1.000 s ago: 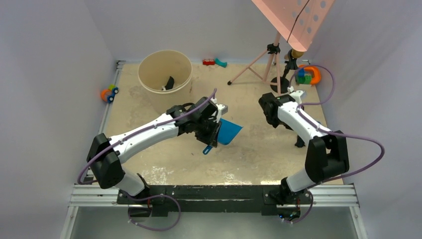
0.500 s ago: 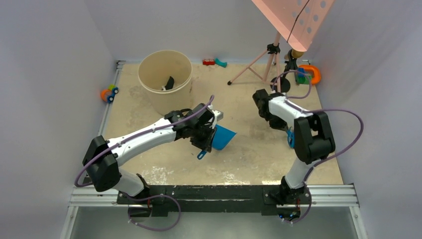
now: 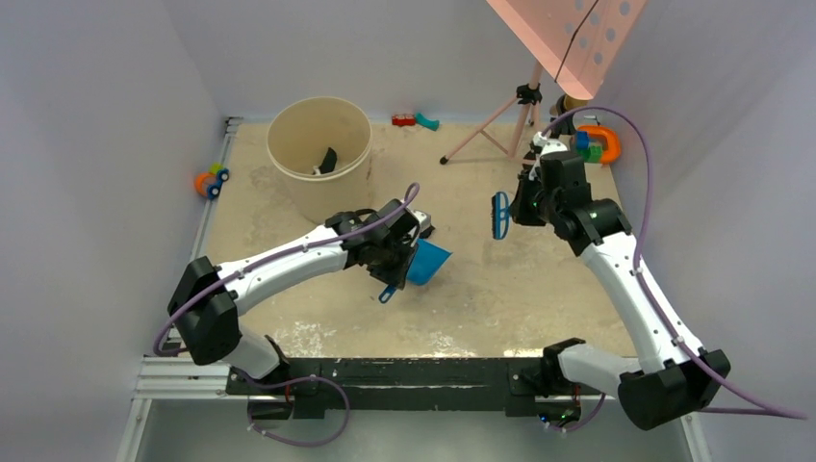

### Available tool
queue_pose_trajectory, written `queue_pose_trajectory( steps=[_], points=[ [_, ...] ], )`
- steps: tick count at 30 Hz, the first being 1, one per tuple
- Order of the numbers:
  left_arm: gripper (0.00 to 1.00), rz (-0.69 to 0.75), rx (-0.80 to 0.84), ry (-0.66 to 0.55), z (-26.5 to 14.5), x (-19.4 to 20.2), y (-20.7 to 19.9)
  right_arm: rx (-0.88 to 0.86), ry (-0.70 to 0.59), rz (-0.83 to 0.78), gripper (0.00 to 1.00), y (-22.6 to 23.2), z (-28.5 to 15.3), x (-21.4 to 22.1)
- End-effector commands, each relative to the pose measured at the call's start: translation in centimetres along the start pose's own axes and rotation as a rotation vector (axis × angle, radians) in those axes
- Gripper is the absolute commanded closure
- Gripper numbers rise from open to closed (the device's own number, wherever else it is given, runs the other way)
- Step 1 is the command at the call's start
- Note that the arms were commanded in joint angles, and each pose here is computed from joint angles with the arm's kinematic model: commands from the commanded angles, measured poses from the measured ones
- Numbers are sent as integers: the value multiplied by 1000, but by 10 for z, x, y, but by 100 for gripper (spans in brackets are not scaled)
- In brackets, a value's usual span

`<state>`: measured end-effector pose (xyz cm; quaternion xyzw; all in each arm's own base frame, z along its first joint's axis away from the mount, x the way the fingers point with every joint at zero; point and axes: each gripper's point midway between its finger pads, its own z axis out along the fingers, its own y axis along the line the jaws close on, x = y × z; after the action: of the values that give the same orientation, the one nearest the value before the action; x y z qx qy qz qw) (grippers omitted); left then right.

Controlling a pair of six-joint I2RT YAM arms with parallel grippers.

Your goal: Sweep away the paper scraps from the table

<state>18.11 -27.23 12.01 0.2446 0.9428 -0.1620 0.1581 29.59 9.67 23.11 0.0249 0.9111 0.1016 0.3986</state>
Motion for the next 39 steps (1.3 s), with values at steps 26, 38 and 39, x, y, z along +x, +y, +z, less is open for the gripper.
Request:
queue_pose_trajectory(
  steps=[26, 38, 39],
  points=[
    [100, -87, -364, 129, 59, 28, 73, -215, -19, -810, 100, 103, 144, -26],
    [100, -57, -361, 91, 76, 21, 76, -350, 193, -865, 100, 137, 177, -2],
    [100, -54, -364, 94, 78, 21, 76, -390, 225, -864, 100, 141, 174, 7]
  ],
)
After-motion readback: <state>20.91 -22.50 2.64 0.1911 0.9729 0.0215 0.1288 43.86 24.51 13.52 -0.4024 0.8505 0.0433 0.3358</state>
